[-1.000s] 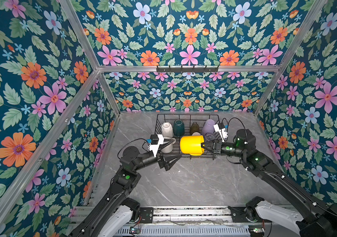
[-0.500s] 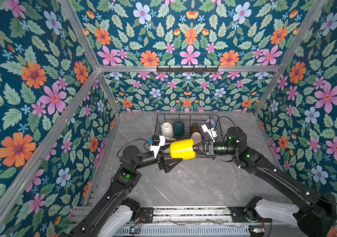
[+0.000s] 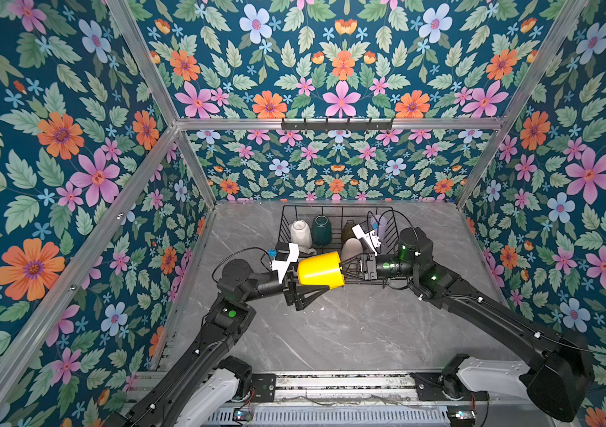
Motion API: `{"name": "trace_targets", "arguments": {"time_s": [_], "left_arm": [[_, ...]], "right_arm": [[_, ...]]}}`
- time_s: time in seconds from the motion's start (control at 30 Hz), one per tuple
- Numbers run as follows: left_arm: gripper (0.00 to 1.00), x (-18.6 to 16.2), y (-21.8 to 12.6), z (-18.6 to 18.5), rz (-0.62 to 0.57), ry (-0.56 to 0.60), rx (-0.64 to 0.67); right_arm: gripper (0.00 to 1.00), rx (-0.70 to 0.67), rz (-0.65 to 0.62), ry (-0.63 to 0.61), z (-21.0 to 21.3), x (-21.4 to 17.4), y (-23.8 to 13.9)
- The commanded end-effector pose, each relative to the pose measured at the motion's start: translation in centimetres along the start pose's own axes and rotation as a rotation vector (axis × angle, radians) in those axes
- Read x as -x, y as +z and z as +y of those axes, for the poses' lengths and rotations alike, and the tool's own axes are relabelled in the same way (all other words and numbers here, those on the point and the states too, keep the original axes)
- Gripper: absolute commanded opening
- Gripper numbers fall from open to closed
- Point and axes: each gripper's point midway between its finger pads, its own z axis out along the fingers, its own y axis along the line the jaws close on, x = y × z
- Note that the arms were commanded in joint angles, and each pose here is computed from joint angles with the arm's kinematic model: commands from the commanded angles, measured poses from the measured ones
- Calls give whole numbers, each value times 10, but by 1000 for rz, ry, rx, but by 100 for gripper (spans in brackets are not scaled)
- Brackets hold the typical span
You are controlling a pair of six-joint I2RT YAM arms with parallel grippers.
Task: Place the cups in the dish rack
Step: 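Grasp the yellow mug's closed end with the left gripper, holding with right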
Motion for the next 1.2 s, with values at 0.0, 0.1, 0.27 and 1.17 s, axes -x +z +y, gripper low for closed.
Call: {"name": "trace_targets", "arguments": {"time_s": [0.0,0.1,0.27,1.17], "left_arm": [[92,7,0,-5,-17,18,-31],[89,7,0,-7,-18,18,-43],[83,6,0,-8,-18,16,-45],[0,11,-3,6,3,23,72]], "right_arm": [[0,83,-22,-76,23,9,0],[0,90,-22,-71,22,8,2],[0,99,-22,-56,19,8,7],[28,-34,-54,-39,-1,8,4]]}}
